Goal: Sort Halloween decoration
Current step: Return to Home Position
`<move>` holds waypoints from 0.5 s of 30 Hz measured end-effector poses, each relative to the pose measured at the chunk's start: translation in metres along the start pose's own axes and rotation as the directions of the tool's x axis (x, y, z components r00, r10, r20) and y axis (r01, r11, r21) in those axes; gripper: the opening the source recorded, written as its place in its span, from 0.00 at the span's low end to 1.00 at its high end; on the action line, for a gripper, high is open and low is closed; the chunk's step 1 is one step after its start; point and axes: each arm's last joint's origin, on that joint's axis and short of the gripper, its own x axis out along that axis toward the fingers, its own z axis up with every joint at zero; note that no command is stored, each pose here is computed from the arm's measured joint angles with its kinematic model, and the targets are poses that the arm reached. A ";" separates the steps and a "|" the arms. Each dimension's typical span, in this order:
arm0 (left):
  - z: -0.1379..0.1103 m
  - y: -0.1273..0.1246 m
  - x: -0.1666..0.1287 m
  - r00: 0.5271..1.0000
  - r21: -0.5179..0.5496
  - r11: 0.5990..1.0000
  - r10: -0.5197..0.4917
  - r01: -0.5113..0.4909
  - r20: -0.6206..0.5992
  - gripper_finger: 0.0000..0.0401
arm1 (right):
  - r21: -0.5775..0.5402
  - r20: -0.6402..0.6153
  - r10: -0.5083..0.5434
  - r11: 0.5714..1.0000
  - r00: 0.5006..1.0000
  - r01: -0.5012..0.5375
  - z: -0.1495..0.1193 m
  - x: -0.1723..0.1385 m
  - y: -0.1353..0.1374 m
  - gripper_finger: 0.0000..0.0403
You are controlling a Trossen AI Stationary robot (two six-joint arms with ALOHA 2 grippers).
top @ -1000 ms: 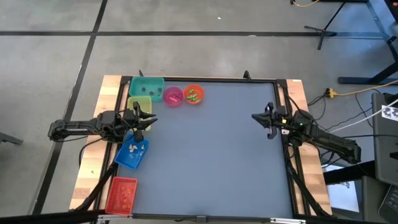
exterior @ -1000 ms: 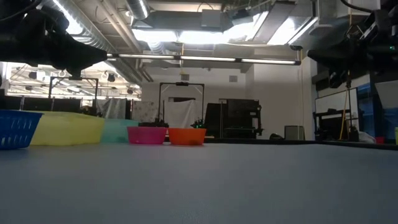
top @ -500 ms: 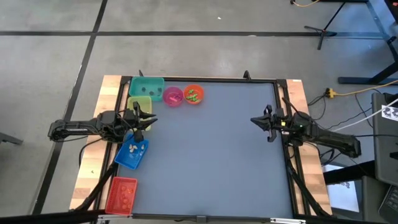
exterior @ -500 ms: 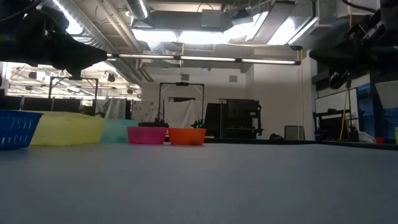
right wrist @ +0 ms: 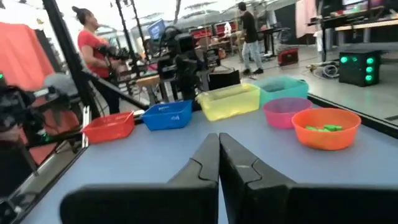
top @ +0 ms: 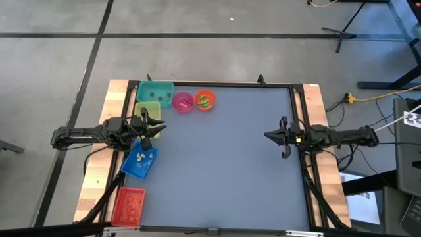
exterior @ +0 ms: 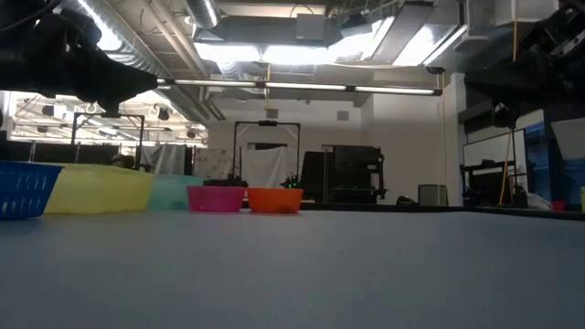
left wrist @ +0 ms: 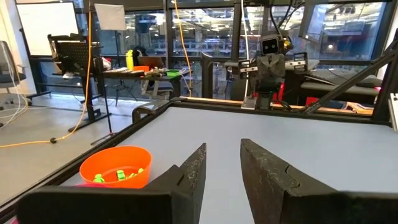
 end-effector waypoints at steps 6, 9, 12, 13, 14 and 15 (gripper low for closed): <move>0.000 0.000 0.000 1.000 0.000 1.000 -0.003 0.003 0.000 0.21 | -0.061 -0.003 0.013 0.998 1.000 -0.013 0.000 0.000 0.001 0.00; 0.000 0.000 0.000 1.000 0.016 1.000 -0.003 0.003 0.000 0.21 | -0.076 -0.004 0.013 0.997 1.000 -0.013 0.000 0.000 0.001 0.00; 0.000 0.000 0.000 1.000 0.071 0.997 -0.010 0.010 -0.001 0.21 | -0.077 -0.008 0.020 0.997 1.000 -0.020 -0.001 0.000 0.001 0.00; 0.000 -0.001 0.000 1.000 0.080 0.997 -0.019 0.020 -0.003 0.21 | -0.077 -0.009 0.023 0.997 1.000 -0.024 -0.001 0.000 0.002 0.00; 0.000 -0.001 0.000 1.000 0.083 0.996 -0.029 0.029 -0.005 0.21 | -0.086 -0.010 0.026 0.996 1.000 -0.026 -0.001 0.000 0.002 0.00; -0.001 -0.001 0.000 0.999 0.082 0.996 -0.035 0.035 -0.006 0.21 | -0.098 -0.010 0.026 0.995 1.000 -0.026 -0.001 0.000 0.002 0.00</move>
